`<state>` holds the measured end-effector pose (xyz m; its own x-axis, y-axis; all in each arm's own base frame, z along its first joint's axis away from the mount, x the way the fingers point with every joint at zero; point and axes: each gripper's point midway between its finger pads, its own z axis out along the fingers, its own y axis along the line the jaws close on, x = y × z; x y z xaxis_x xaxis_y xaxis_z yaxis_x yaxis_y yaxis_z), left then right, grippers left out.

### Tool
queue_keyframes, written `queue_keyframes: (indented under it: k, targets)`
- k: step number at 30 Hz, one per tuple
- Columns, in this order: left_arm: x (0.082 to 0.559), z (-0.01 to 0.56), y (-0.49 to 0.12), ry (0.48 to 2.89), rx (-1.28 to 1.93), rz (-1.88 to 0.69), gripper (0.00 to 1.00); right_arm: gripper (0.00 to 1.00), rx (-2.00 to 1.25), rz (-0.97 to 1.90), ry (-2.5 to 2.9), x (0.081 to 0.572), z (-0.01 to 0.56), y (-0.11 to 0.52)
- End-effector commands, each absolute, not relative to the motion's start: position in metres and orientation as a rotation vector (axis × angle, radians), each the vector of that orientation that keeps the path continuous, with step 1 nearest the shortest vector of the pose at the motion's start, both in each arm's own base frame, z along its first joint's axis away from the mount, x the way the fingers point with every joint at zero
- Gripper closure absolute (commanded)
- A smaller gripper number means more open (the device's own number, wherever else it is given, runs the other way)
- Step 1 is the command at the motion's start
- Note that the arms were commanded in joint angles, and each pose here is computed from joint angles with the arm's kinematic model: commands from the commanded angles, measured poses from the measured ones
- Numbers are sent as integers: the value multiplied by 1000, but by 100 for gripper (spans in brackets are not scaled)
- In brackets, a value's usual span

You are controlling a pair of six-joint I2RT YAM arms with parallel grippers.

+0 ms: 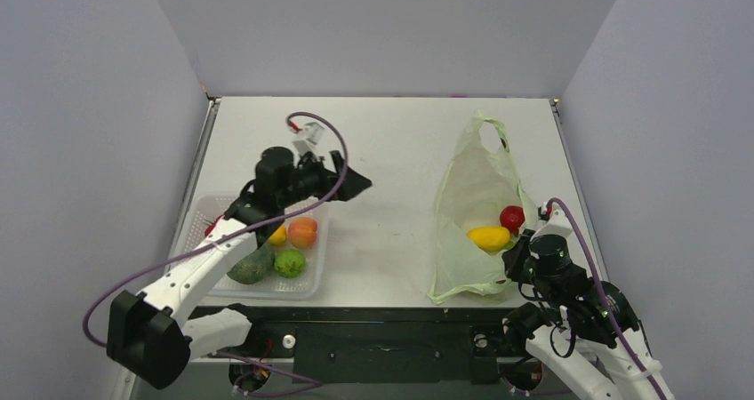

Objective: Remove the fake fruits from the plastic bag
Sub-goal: Adjust the plastic bag at the center of the board.

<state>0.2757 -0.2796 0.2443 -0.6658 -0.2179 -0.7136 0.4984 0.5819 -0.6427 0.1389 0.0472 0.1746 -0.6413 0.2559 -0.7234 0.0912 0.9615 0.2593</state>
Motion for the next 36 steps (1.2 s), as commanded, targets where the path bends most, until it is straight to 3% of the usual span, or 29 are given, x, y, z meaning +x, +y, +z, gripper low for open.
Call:
queue_keyframes:
  k: [1, 6, 9, 12, 16, 25, 30, 36]
  targets:
    - [250, 292, -359, 1805, 493, -1264, 18, 100, 240, 287, 2216, 146, 185, 52]
    - [215, 268, -438, 1818, 761, -1266, 24, 100, 234, 291, 2220, 146, 185, 53]
    - [207, 267, -473, 1844, 775, -1259, 26, 100, 230, 295, 2223, 145, 184, 53]
    - [221, 239, -502, 1978, 718, -1218, 33, 100, 235, 300, 2208, 145, 187, 52]
    - [222, 213, -527, 2096, 732, -1201, 42, 100, 231, 307, 2209, 144, 186, 53]
    - [206, 150, -556, 2289, 910, -1149, 48, 100, 224, 329, 2203, 142, 188, 55]
    - [194, 119, -541, 2393, 1014, -1044, 46, 100, 199, 376, 2227, 135, 183, 61]
    - [171, 95, -518, 2436, 1164, -929, 33, 100, 168, 382, 2273, 132, 176, 65]
